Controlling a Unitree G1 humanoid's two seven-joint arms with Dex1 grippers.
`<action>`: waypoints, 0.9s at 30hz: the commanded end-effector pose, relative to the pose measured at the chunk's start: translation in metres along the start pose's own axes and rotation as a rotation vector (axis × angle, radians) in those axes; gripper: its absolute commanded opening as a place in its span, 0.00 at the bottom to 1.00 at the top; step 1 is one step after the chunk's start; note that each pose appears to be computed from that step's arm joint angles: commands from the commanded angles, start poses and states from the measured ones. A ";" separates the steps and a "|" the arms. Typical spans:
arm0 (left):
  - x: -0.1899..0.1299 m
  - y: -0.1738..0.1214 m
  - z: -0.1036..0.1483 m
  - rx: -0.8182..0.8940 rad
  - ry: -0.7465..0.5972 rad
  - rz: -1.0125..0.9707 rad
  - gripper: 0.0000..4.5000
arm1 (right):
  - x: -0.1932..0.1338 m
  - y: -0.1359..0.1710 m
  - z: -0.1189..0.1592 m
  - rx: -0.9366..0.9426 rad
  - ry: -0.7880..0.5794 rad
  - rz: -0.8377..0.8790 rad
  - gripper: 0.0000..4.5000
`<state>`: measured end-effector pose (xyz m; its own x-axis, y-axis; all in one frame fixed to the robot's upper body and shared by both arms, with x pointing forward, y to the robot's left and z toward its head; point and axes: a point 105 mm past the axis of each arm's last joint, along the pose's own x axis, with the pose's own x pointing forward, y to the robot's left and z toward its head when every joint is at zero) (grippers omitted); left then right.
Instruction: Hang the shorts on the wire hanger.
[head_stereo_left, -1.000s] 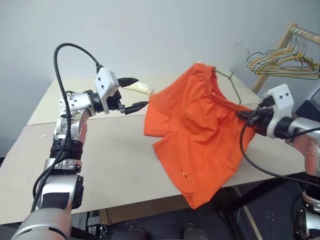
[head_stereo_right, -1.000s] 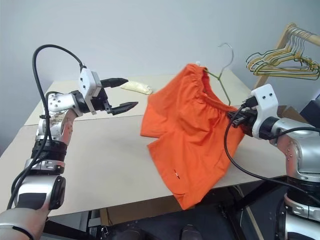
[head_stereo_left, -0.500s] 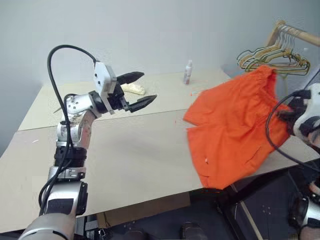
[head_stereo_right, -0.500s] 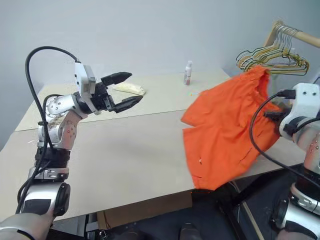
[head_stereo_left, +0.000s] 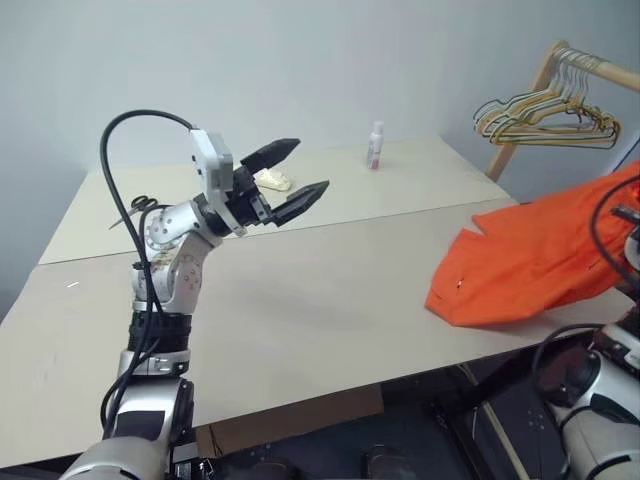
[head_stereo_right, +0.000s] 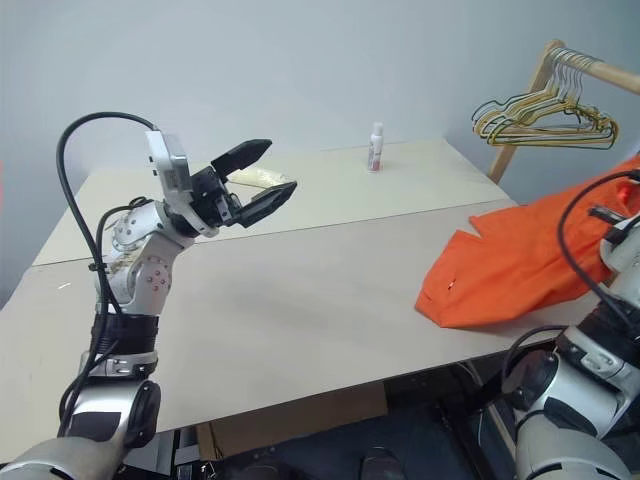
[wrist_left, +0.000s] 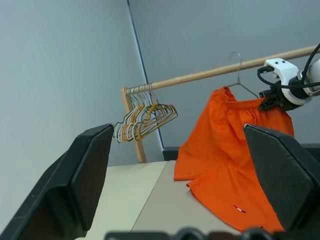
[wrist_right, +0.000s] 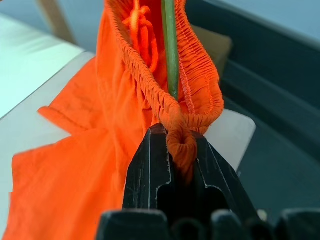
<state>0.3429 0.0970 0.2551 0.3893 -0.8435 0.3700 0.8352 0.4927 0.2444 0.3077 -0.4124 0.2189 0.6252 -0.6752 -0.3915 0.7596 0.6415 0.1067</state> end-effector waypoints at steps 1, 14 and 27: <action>0.004 -0.006 0.012 0.020 -0.049 -0.007 1.00 | 0.000 -0.024 0.036 0.110 -0.104 -0.084 0.02; -0.002 -0.038 0.009 -0.068 -0.054 -0.226 1.00 | 0.025 -0.055 0.070 0.195 -0.155 -0.172 0.02; -0.008 -0.045 0.013 -0.079 -0.075 -0.277 1.00 | 0.045 -0.050 0.049 0.305 -0.004 -0.097 0.02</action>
<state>0.3018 0.0828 0.2442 0.1311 -0.9267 0.3522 0.9464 0.2227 0.2339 0.3097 -0.4860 0.2153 0.5243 -0.7048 -0.4779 0.8513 0.4483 0.2728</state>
